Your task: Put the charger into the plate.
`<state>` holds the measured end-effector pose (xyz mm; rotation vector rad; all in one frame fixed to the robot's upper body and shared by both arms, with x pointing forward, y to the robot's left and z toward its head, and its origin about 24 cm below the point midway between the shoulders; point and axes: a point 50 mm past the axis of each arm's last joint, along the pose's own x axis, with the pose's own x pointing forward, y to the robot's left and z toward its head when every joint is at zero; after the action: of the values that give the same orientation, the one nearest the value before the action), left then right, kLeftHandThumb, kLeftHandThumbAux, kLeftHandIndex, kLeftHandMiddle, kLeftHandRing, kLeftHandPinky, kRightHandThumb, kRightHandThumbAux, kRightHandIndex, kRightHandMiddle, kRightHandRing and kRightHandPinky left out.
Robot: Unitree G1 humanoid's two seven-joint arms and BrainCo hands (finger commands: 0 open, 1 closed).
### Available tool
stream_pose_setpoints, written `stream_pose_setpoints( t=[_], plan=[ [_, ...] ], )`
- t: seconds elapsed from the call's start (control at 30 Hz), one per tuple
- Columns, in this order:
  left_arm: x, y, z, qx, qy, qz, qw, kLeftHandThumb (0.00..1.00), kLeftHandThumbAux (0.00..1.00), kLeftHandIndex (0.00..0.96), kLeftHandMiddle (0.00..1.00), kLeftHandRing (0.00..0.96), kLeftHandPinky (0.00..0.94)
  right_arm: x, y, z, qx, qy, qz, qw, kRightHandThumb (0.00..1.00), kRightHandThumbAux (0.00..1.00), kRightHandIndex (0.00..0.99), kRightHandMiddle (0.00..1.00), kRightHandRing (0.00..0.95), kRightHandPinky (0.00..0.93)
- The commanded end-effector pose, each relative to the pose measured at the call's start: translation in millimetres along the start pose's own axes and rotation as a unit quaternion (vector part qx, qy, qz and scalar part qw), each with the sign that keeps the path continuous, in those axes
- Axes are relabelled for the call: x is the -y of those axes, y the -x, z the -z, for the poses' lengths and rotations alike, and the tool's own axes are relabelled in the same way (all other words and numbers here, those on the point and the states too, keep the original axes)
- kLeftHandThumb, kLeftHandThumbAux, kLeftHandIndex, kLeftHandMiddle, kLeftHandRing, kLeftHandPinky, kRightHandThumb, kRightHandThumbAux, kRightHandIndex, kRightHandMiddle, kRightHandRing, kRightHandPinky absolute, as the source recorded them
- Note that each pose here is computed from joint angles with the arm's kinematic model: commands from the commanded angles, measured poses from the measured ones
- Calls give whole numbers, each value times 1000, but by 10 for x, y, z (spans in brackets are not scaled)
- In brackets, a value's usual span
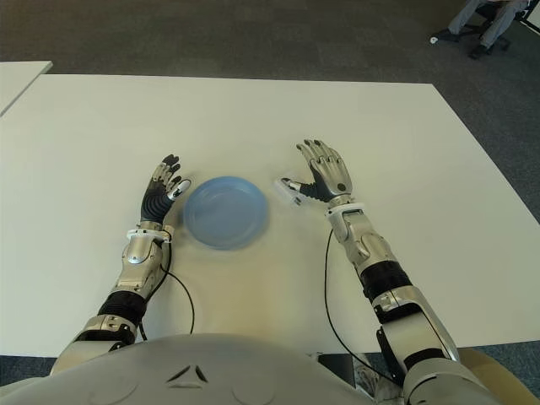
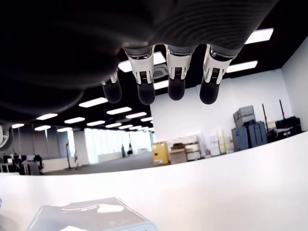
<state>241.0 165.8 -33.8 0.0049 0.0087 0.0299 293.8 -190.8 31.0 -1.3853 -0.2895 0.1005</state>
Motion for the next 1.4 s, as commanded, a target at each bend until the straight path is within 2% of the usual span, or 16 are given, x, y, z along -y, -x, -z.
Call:
stream_pose_setpoints(
  t=[0.03, 0.4, 0.67, 1.23, 1.4],
  plan=[
    [-49, 176, 233, -65, -3, -13, 998, 0, 576, 4, 91, 86, 82, -2, -46, -36, -6, -3, 2, 1000, 338, 224, 0, 0, 0, 13],
    [-45, 176, 221, -61, -2, -11, 998, 0, 572, 3, 89, 84, 83, -15, -48, -90, -33, -2, -16, 999, 299, 232, 0, 0, 0, 35],
    [-43, 172, 221, -61, -1, -13, 998, 0, 576, 2, 86, 80, 74, -70, 28, -180, -51, -6, -35, 998, 280, 221, 0, 0, 0, 81],
    [-28, 165, 217, -58, 8, -14, 998, 0, 585, 6, 92, 87, 77, -172, 144, -321, -109, -24, -113, 987, 277, 247, 0, 0, 0, 66],
    [-18, 158, 212, -57, 9, -12, 998, 0, 578, 4, 91, 86, 83, -192, 180, -340, -115, -27, -126, 985, 278, 253, 0, 0, 0, 119]
  ],
)
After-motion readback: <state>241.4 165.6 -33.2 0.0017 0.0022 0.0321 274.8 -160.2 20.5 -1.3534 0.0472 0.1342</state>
